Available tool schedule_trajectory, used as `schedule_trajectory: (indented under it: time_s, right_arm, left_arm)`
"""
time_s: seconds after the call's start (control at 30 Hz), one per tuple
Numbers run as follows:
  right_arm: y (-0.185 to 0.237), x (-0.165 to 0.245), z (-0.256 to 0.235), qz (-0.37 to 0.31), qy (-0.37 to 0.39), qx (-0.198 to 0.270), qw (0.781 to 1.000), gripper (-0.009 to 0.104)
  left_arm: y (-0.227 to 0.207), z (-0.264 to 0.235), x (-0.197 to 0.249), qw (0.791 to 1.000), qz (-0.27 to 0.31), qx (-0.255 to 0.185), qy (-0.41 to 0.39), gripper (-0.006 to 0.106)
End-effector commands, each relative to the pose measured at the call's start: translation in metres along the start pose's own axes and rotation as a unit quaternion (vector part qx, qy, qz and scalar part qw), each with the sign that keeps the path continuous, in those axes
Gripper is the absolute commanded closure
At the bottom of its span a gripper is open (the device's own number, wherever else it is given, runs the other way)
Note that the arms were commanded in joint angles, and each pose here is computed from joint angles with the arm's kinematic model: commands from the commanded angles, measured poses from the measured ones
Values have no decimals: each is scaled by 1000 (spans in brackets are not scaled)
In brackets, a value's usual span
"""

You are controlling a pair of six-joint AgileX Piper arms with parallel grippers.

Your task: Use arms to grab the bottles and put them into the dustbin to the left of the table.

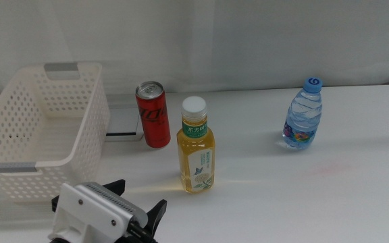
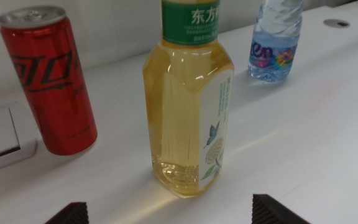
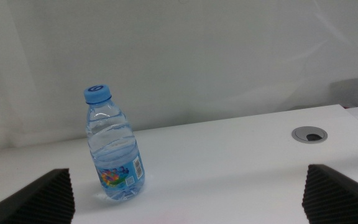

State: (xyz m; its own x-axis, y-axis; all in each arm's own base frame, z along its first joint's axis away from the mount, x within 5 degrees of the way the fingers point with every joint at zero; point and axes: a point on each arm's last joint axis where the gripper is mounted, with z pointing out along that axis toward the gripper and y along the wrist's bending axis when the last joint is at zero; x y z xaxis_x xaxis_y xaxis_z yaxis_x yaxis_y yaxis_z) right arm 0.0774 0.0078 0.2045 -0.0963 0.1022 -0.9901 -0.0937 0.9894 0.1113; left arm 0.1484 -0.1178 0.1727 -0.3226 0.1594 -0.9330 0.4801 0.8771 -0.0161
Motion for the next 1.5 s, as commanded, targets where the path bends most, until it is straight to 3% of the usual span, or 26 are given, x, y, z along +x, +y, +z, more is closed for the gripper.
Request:
schedule_trajectory:
  time_s: [0.0,0.3,0.57,1.03,1.2,1.47]
  right_arm:
    - [-2,10,0,-3,8,5,1000,-8]
    - [-2,10,0,0,8,5,1000,-8]
    - [-2,10,0,0,8,5,1000,-8]
    - [-2,10,0,0,8,5,1000,-8]
    - [-2,10,0,0,8,5,1000,-8]
    - [-2,10,0,0,8,5,1000,-8]
  left_arm:
    - [-1,5,-1,1000,3,-2,-7,31]
    - [-13,48,-6,999,32,-10,-13,28]
    - [-23,87,-2,999,34,-14,0,9]
    - [-37,125,-16,999,17,-7,-32,9]
    - [-35,145,-16,998,-23,-45,-29,9]
    - [-35,157,-13,997,-43,-69,-18,10]
